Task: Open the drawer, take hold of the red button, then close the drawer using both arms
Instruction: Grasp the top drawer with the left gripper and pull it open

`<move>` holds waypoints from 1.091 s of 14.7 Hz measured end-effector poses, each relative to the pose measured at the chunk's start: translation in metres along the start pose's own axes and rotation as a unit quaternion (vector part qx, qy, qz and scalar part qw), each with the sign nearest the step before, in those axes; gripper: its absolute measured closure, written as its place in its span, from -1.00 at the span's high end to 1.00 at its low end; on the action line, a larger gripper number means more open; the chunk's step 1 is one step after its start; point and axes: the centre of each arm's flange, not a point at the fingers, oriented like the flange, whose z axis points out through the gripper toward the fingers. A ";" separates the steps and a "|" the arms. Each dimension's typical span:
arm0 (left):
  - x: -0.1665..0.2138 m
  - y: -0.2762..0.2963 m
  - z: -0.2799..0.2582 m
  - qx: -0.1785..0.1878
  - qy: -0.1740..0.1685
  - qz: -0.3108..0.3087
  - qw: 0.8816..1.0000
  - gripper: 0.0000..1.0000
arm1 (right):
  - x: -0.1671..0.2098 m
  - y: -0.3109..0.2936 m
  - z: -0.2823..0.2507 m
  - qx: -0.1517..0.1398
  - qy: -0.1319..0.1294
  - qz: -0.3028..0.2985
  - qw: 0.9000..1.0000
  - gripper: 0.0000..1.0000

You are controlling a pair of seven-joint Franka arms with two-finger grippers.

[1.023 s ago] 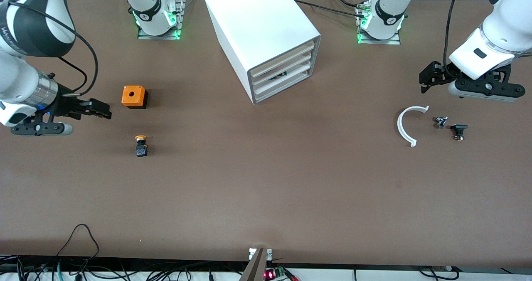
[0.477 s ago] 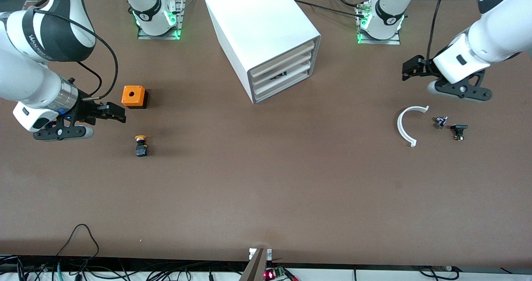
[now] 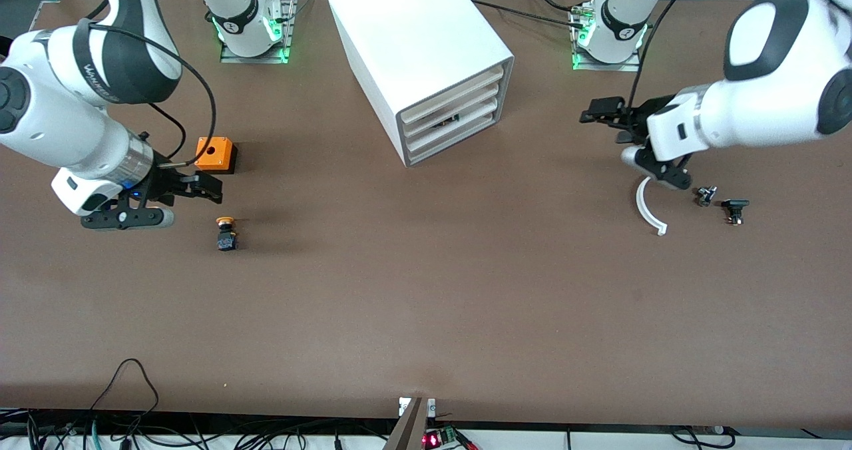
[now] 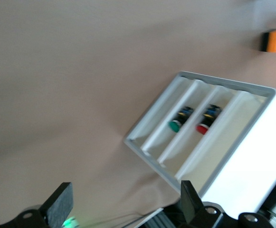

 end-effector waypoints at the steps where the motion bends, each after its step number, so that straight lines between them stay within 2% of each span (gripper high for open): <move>1: 0.010 -0.008 0.016 -0.029 -0.006 0.016 0.999 0.99 | -0.001 -0.006 0.001 0.000 0.001 0.003 1.000 1.00; 3: 0.027 -0.026 0.055 -0.107 -0.007 0.050 0.993 0.96 | -0.001 -0.014 0.001 0.000 0.001 0.012 1.000 1.00; 5: 0.035 -0.047 0.104 -0.182 0.007 0.078 0.980 0.89 | -0.002 -0.018 0.001 0.000 0.002 0.019 1.000 1.00; 6: 0.035 -0.053 0.129 -0.209 0.010 0.087 0.974 0.77 | -0.002 -0.021 0.001 0.000 0.003 0.023 1.000 1.00; 7: 0.032 -0.056 0.153 -0.230 0.008 0.090 0.969 0.77 | -0.003 -0.027 -0.001 0.001 0.005 0.029 1.000 1.00; 13: 0.008 -0.047 0.250 -0.301 0.002 0.139 0.943 0.49 | 0.000 -0.060 -0.009 0.004 0.018 0.061 0.998 1.00; 14: 0.005 -0.045 0.262 -0.307 0.002 0.146 0.940 0.38 | 0.001 -0.066 -0.008 0.004 0.019 0.063 0.998 1.00; 15: 0.001 -0.042 0.272 -0.309 0.002 0.152 0.939 0.38 | 0.002 -0.073 -0.008 0.004 0.020 0.069 0.997 1.00; 16: -0.002 -0.039 0.281 -0.311 0.002 0.156 0.938 0.30 | 0.003 -0.078 -0.009 0.005 0.022 0.076 0.997 1.00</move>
